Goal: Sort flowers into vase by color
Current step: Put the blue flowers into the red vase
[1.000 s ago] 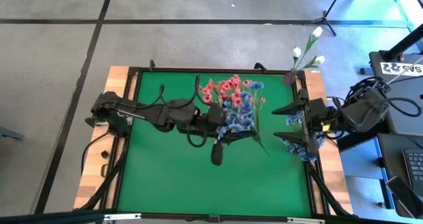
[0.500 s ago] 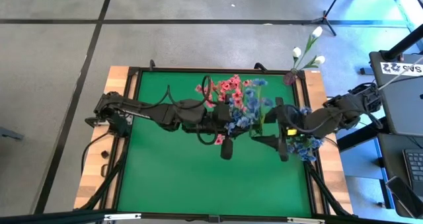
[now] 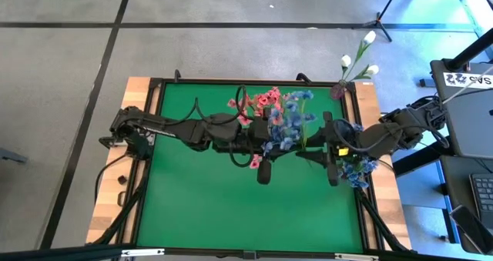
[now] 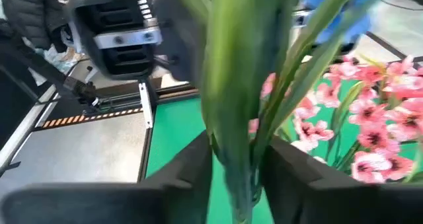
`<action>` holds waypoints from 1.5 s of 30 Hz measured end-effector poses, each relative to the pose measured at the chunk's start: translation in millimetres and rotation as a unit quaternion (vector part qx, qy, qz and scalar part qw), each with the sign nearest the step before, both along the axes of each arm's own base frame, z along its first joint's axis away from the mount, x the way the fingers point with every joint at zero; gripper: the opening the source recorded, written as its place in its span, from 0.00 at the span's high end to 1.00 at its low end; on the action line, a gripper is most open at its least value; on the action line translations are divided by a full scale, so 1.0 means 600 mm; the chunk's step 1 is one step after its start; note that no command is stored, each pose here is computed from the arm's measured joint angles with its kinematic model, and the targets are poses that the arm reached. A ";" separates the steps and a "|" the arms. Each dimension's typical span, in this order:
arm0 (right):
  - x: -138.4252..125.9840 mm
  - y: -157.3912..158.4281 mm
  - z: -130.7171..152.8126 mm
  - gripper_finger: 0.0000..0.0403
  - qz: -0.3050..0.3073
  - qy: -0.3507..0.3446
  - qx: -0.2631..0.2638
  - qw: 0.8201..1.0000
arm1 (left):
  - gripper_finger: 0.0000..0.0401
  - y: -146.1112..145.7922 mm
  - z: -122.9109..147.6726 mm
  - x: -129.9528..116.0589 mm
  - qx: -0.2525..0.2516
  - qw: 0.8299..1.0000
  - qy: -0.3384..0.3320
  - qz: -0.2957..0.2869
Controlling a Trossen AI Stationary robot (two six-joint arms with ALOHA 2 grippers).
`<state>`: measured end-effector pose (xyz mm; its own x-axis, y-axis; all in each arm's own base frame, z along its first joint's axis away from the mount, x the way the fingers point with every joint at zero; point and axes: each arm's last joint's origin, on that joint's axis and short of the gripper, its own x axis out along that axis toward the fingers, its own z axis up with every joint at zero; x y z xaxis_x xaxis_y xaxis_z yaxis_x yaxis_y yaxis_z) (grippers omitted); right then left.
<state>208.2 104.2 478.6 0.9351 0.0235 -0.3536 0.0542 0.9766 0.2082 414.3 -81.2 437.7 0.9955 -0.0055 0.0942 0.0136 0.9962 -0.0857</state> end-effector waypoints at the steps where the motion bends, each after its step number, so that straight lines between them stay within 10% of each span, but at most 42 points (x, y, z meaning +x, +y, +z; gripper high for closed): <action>1: 0.002 -0.003 0.000 0.76 -0.002 0.000 0.001 1.000 | 0.88 0.000 0.000 0.000 0.000 1.000 0.000 -0.001; 6: 0.009 -0.018 0.000 0.95 0.005 0.004 0.001 1.000 | 0.78 0.001 0.004 -0.005 0.001 1.000 0.002 -0.001; 11: -0.005 -0.028 0.011 0.93 -0.004 -0.014 -0.025 1.000 | 0.69 -0.007 0.031 -0.048 0.005 0.999 0.029 -0.013; 20: -0.149 -0.104 0.041 0.96 -0.057 -0.046 -0.041 0.996 | 0.66 -0.049 0.047 -0.137 -0.047 0.989 0.136 -0.037; 33: -0.357 -0.189 -0.074 0.96 0.101 -0.111 0.059 0.987 | 0.67 -0.084 0.054 -0.156 -0.074 0.988 0.128 -0.045; 45: -0.338 -0.175 -0.185 0.97 0.162 -0.078 0.010 0.984 | 0.67 -0.078 0.057 -0.153 -0.112 0.985 0.120 -0.047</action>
